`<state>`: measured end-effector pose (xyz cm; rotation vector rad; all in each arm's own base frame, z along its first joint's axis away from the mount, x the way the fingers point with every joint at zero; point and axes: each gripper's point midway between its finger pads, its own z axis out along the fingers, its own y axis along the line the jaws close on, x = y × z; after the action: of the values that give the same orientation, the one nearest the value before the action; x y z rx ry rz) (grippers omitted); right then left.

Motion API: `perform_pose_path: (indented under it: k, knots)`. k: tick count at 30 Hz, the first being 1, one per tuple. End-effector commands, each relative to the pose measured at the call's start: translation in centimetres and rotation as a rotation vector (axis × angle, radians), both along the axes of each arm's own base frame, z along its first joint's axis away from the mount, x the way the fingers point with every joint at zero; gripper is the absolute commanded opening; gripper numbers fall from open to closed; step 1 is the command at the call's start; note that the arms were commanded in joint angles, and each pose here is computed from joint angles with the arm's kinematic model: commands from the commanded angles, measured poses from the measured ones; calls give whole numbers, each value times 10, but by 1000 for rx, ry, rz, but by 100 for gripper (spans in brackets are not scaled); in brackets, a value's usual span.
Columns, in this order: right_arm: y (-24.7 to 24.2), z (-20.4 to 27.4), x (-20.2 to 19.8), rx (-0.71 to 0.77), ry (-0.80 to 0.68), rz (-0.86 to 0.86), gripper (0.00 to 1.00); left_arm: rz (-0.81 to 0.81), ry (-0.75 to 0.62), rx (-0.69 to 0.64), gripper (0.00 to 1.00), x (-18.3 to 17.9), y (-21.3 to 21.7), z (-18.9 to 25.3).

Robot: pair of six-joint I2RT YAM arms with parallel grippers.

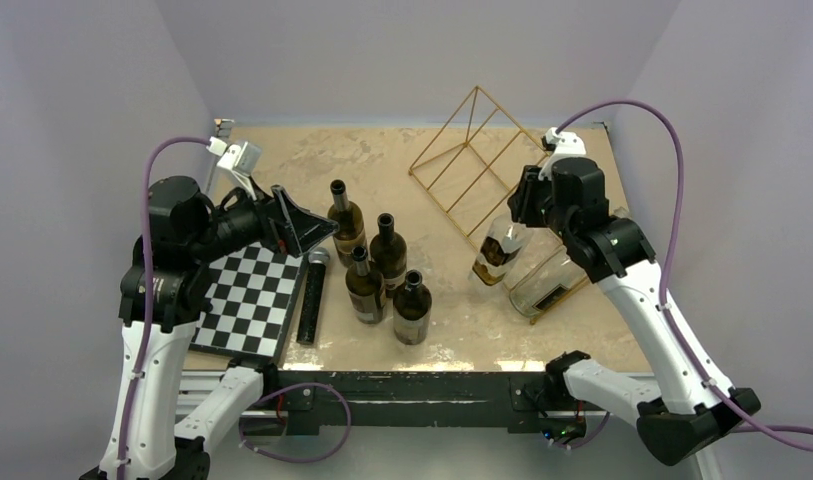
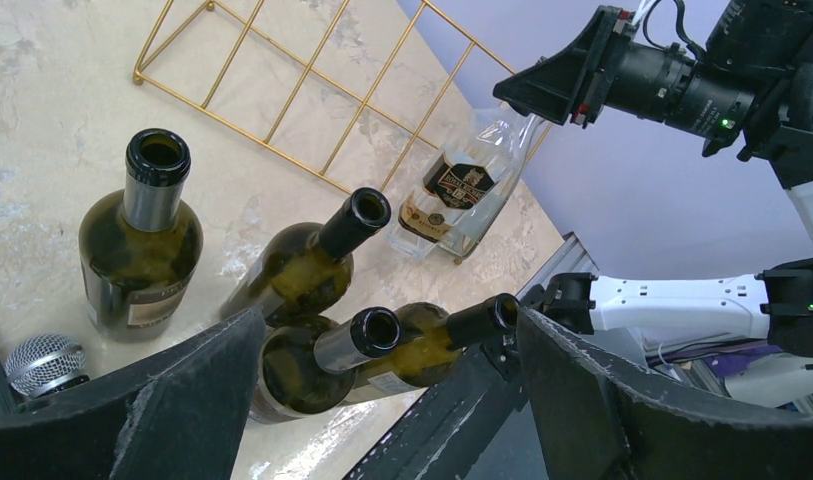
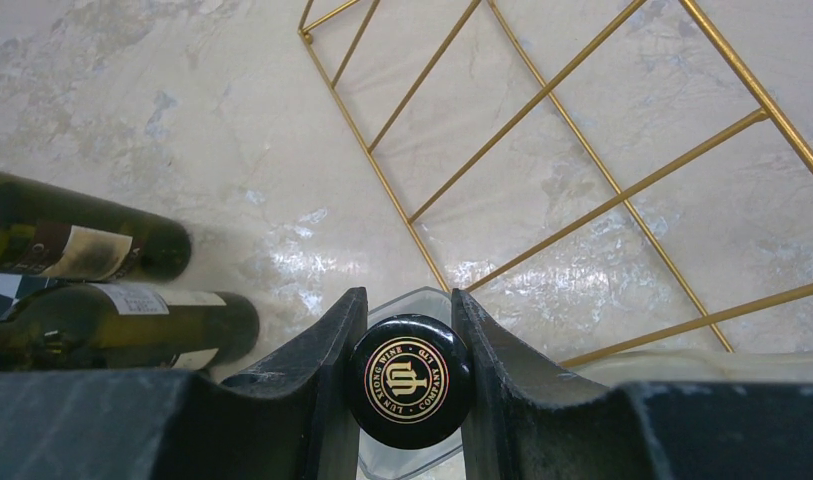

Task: Put the wine bottle on the wine rack

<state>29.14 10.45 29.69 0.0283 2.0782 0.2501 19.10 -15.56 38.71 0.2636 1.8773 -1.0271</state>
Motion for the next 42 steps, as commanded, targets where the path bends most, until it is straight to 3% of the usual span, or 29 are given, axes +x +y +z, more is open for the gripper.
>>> perform_pose_path:
  k: [1,42]
  knots:
    - [3,56,25,115,-198,-14,0,-19,-15,-19,99,-1,-4,4]
    - [-42,-32,81,72,-45,-50,1,-25,21,-13,99,9,-6,-11]
